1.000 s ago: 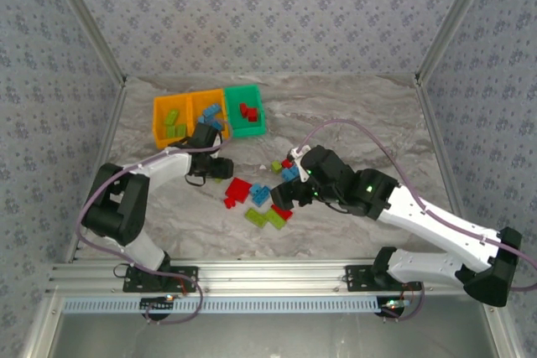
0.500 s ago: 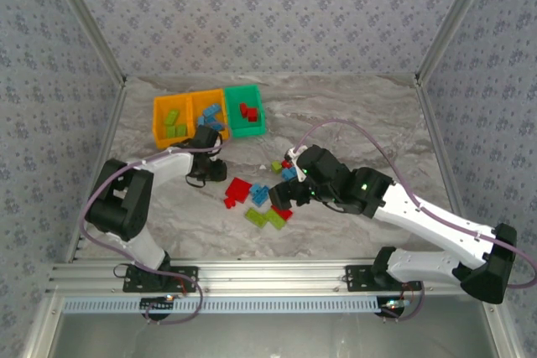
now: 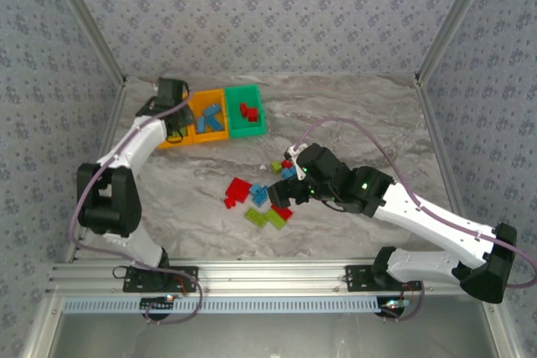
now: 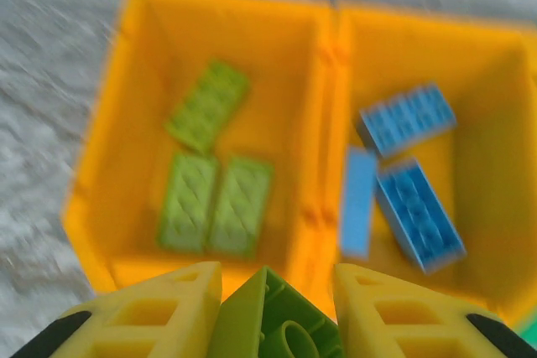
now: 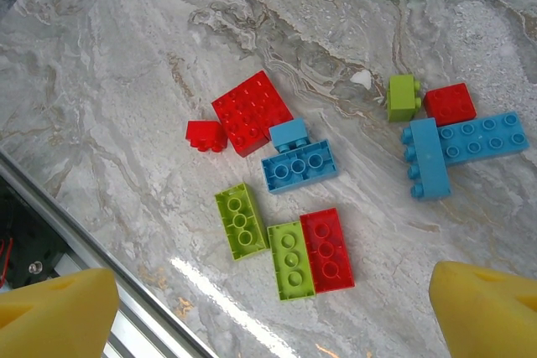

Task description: Sort the legos into containers by color

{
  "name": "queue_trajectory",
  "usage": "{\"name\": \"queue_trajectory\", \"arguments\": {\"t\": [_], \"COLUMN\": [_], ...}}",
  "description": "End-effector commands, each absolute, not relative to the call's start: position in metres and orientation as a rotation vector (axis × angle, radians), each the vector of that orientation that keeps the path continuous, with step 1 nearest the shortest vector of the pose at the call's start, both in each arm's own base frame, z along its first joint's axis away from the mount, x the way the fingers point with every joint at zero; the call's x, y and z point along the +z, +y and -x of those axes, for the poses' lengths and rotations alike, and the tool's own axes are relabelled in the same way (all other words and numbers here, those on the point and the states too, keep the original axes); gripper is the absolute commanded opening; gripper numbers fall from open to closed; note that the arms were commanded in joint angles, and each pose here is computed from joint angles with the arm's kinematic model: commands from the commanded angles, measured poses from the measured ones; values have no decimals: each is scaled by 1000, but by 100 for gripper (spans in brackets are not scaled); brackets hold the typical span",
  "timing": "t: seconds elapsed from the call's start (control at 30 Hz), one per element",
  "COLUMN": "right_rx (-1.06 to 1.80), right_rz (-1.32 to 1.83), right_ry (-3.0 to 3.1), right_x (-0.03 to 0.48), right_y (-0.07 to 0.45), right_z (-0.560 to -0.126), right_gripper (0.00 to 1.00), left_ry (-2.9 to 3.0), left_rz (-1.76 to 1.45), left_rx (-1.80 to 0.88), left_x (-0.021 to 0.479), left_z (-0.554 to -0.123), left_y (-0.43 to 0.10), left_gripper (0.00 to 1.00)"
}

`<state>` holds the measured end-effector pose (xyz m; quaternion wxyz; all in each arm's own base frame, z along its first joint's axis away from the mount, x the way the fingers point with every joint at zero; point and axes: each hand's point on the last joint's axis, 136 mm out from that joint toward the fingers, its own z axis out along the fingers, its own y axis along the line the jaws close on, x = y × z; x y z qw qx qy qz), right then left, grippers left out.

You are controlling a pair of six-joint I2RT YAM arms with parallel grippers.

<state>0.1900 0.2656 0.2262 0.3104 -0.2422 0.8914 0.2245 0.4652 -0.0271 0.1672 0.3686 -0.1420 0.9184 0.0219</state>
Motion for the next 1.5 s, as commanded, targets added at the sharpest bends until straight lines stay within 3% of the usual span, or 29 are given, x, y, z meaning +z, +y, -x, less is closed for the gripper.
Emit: {"name": "queue_trajectory", "arguments": {"t": [0.0, 0.23, 0.37, 0.47, 0.63, 0.9, 1.03, 1.17, 1.33, 1.47], "right_rx": [597, 579, 563, 512, 337, 277, 212, 200, 191, 137], "right_rz": [606, 600, 591, 514, 349, 282, 293, 325, 337, 349], "right_ry": [2345, 2348, 2344, 2338, 2363, 2494, 2587, 2651, 2714, 2728], "right_x": [234, 234, 233, 231, 211, 160, 120, 86, 54, 42], "right_y": [263, 259, 257, 249, 222, 209, 211, 222, 232, 233], "right_z": [-190, -190, -192, -203, -234, -277, -286, -290, -294, -295], "right_gripper": [98, 98, 98, 98, 98, 97, 94, 91, 72, 52], "left_ry": [2350, 2398, 2401, 2361, 2249, 2157, 2118, 2117, 2114, 2061], "left_rz": [445, 459, 465, 474, 371, -477, -861, -1043, -1134, -1135], "left_rx": [124, 39, 0, -76, -294, -355, -339, -382, -383, -399], "left_x": [160, 152, 159, 176, 231, 279, 279, 265, 241, 237], "left_z": [-497, -538, -533, -517, -449, -274, -201, -163, -149, -150], "left_y": [-2, 4, 0, -8, -60, -203, -215, -206, -198, -200], "left_gripper": [29, 48, 63, 64, 63, 64, 69, 81, 97, 99]}}
